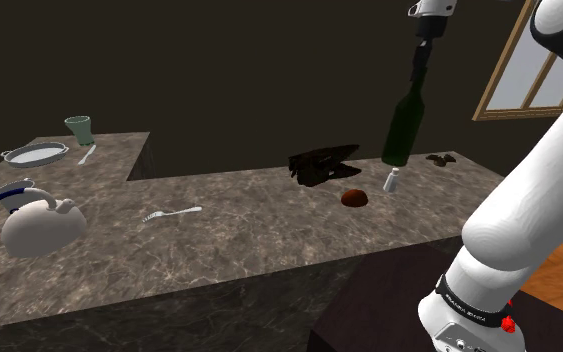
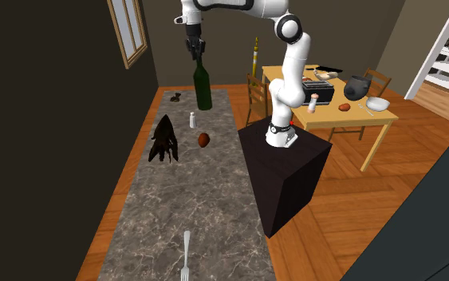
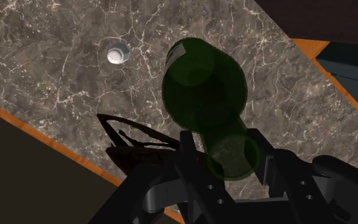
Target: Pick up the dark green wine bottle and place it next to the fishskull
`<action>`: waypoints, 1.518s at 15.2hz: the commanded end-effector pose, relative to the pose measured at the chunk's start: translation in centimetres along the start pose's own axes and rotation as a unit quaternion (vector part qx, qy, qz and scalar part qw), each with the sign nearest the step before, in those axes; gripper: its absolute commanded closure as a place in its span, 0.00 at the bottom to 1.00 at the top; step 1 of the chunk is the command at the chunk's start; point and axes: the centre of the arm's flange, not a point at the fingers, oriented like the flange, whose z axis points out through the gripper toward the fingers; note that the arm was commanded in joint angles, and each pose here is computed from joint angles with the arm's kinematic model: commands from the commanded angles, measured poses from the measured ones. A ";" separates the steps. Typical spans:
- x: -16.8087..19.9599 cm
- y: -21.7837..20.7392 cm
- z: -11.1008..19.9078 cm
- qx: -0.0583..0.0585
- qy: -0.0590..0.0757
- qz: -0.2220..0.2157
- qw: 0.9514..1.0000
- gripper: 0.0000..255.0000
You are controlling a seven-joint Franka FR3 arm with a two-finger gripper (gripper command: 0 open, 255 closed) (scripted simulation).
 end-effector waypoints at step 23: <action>0.1 0.7 12.7 0.000 0.000 0.000 1.000 1.00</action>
